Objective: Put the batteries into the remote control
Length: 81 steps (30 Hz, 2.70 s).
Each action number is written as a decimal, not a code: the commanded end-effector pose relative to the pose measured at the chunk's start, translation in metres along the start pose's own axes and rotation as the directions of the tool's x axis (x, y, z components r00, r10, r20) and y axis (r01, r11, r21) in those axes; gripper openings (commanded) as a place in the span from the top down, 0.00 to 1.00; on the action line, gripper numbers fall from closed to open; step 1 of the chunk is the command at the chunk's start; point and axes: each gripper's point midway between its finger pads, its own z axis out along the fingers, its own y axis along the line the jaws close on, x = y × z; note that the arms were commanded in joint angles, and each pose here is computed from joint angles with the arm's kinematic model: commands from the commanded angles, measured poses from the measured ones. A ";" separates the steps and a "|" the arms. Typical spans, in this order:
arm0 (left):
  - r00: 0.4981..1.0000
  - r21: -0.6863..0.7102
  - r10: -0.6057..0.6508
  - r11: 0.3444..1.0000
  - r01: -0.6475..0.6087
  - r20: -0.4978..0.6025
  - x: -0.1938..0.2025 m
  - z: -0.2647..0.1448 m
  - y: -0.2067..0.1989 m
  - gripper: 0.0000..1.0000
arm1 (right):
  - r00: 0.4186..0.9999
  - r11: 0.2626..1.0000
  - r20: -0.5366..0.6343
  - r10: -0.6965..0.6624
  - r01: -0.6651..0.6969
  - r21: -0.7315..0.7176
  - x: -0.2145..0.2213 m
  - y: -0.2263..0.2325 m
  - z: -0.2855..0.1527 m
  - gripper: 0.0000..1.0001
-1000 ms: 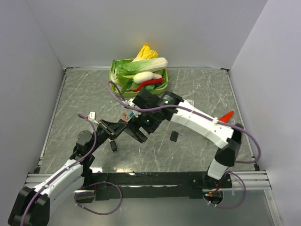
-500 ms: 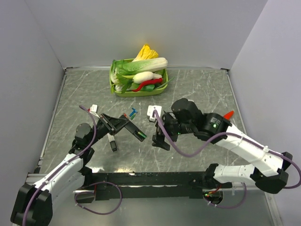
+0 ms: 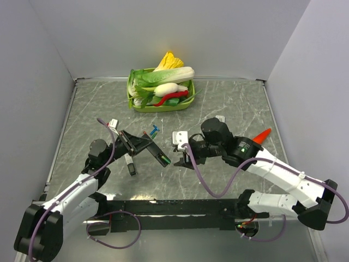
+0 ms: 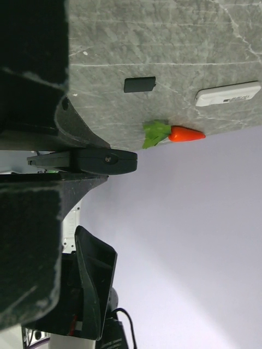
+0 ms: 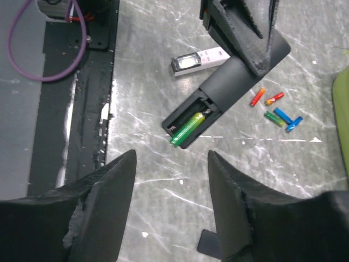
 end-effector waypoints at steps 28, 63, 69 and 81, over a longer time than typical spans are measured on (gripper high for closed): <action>0.999 0.139 -0.016 0.990 0.020 -0.030 -0.003 -0.005 -0.015 0.99 | 1.000 0.988 0.005 -0.017 0.018 -0.150 0.014 0.001 0.028 0.57; 0.998 0.133 -0.061 0.989 0.064 -0.021 -0.006 -0.006 -0.019 0.99 | 0.998 0.996 -0.004 0.058 -0.058 -0.069 0.006 -0.015 0.040 0.63; 0.998 0.126 -0.064 0.990 0.065 -0.008 -0.009 -0.006 -0.019 0.99 | 0.997 0.995 0.000 0.082 -0.082 -0.059 0.004 -0.013 0.039 0.64; 0.998 0.127 -0.068 0.990 0.068 -0.007 -0.010 -0.005 -0.020 0.99 | 0.995 0.994 -0.004 0.095 -0.095 -0.062 -0.001 -0.009 0.042 0.64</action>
